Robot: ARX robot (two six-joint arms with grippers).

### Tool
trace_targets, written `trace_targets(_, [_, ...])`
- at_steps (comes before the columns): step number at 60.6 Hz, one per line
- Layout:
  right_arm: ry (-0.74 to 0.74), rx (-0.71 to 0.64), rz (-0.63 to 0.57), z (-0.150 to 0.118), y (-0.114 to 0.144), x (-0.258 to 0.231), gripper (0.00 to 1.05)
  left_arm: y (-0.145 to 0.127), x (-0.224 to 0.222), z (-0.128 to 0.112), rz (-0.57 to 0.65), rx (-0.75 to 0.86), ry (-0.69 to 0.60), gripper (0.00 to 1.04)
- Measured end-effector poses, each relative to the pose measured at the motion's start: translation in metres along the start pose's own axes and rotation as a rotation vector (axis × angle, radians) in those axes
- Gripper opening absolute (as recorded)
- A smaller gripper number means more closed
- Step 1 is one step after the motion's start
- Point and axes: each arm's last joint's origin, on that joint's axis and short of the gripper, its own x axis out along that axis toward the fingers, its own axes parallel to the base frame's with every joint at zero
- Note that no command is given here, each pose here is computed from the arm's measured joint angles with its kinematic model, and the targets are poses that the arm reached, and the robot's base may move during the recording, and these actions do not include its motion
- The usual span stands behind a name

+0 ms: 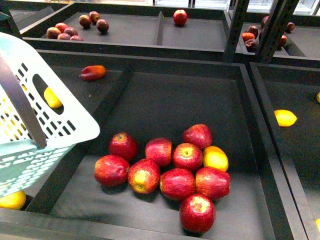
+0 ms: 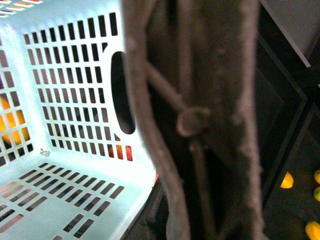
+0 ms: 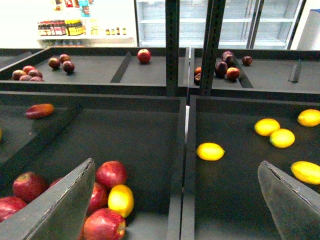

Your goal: Pick lemon and mango into basket

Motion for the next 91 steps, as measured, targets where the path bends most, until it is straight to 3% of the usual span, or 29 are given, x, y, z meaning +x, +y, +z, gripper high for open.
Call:
trace_targets(6, [0.000,0.000,0.000,0.000,0.000,0.000,0.96,-0.025,0.022,0.015,-0.074,0.035,0.008,0.05])
trace_targets(14, [0.000,0.000,0.000,0.000,0.000,0.000,0.96,-0.061,0.047,0.017,-0.185,0.068,0.076,0.05])
trace_targets(33, [0.000,0.000,0.000,0.000,0.000,0.000,0.96,-0.152,0.071,-0.035,-0.373,0.172,0.241,0.05])
trace_targets(61, [0.000,0.000,0.000,0.000,0.000,0.000,0.96,-0.200,0.037,-0.103,-0.576,0.225,0.346,0.05])
trace_targets(79, [0.000,0.000,0.000,0.000,0.000,0.000,0.96,-0.213,0.003,-0.108,-0.668,0.256,0.340,0.05])
trace_targets(91, [0.000,0.000,0.000,0.000,0.000,0.000,0.96,-0.212,0.004,-0.109,-0.665,0.257,0.344,0.05])
